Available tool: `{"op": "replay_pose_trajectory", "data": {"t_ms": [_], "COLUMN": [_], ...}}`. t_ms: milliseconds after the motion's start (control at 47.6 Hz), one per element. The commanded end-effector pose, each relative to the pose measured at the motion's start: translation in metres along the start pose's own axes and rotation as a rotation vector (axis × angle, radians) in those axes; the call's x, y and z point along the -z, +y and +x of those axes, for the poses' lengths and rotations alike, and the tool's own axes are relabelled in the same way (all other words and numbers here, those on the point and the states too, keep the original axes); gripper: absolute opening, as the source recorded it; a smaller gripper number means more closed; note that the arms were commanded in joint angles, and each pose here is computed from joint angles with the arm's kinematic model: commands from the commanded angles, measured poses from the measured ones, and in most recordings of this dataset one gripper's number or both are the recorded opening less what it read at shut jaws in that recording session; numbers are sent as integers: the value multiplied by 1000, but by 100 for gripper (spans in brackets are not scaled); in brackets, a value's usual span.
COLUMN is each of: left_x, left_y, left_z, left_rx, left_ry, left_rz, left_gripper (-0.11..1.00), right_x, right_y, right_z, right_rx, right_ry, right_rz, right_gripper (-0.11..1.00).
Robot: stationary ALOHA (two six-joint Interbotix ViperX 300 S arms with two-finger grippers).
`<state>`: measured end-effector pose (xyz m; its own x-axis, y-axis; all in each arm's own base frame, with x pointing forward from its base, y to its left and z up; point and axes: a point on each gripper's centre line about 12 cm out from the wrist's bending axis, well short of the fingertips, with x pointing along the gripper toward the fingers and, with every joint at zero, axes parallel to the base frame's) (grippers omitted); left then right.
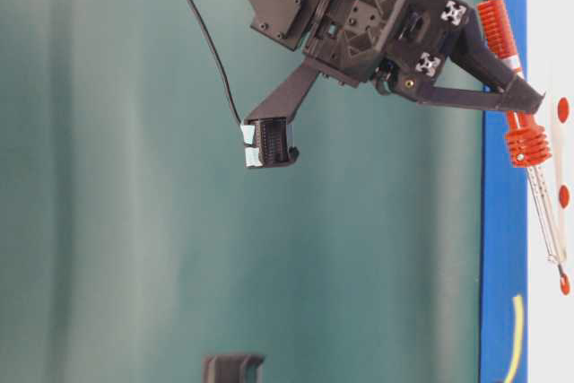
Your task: Touch the tip of the soldering iron to the tip of the solder at the mark.
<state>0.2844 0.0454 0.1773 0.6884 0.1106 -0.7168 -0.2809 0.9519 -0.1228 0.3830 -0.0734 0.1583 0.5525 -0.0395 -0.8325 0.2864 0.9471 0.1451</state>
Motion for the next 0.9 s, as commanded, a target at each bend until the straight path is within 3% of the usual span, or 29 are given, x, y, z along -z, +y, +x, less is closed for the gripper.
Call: {"op": "replay_pose_trajectory", "data": {"t_ms": [0, 315, 505, 673, 883], "left_x": [-5, 12, 12, 12, 12], "left_y": [0, 2, 3, 2, 2], "left_z": [-19, -48, -49, -49, -49], "left_rx": [11, 31, 30, 32, 32], "left_ry": [-67, -144, -146, -147, -147], "left_rz": [-1, -63, -67, -66, -67], "left_gripper": [3, 3, 3, 3, 3], "right_x": [-13, -15, -17, -17, 1], "right_y": [3, 2, 3, 4, 2], "right_z": [-8, -8, -11, -33, -61], "right_rx": [-6, -4, -3, -5, -5], "right_ry": [-47, -58, -73, -114, -144], "right_rz": [-4, -7, -11, -21, -25], "right_gripper": [6, 6, 6, 6, 6]}}
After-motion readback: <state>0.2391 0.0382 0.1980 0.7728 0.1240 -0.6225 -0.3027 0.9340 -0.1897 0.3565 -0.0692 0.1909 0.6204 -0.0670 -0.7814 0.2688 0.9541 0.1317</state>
